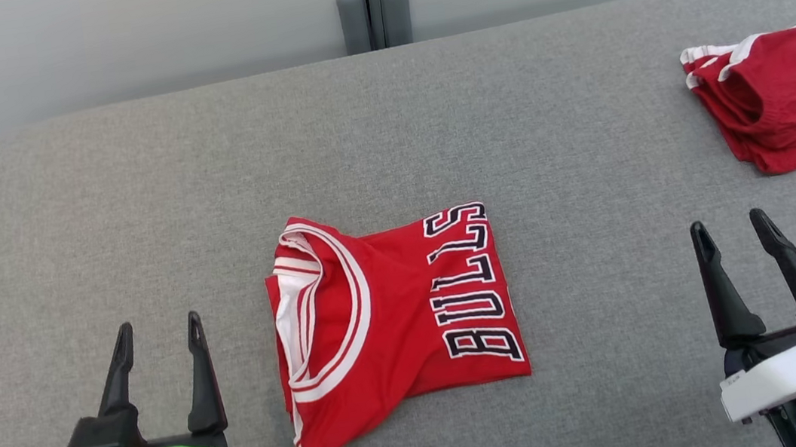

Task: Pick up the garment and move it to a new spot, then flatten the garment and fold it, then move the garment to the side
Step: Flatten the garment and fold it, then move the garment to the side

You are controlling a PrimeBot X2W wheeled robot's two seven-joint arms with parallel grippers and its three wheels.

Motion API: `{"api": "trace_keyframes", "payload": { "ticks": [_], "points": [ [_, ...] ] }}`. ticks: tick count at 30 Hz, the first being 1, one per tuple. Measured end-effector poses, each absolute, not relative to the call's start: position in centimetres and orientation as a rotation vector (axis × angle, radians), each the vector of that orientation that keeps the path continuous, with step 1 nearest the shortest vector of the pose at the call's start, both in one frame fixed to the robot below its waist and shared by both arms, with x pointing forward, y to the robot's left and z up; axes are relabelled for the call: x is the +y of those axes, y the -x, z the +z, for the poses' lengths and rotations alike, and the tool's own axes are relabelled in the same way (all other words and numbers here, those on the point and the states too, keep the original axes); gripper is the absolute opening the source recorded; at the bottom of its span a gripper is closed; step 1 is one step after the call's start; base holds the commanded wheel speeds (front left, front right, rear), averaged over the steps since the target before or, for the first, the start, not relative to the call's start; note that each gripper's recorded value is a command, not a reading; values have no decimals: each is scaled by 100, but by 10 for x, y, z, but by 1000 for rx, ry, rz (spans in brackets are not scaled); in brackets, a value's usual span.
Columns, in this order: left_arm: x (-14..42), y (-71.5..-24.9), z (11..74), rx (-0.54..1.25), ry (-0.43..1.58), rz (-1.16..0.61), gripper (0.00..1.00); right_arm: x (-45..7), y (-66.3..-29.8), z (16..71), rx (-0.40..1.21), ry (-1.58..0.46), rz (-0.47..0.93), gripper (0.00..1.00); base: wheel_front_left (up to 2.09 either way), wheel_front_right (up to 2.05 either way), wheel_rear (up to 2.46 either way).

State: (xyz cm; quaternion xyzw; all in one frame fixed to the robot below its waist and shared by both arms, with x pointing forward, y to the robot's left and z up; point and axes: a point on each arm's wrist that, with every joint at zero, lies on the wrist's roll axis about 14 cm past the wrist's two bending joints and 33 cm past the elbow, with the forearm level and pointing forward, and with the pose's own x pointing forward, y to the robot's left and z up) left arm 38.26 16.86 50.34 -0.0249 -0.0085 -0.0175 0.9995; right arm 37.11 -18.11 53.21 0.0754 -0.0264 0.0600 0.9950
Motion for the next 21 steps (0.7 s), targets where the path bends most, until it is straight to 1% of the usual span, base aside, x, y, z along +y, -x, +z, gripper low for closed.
{"api": "trace_keyframes", "payload": {
  "ticks": [11, 21],
  "points": [
    [167, -362, 504, -6, 58, -43, 100, -180, -345, 540, -55, -139, 122, 100, 0, 0, 0],
    [167, -359, 504, -4, 62, -42, 100, -181, -342, 546, -64, -130, 120, 100, 0, 0, 0]
  ]
}}
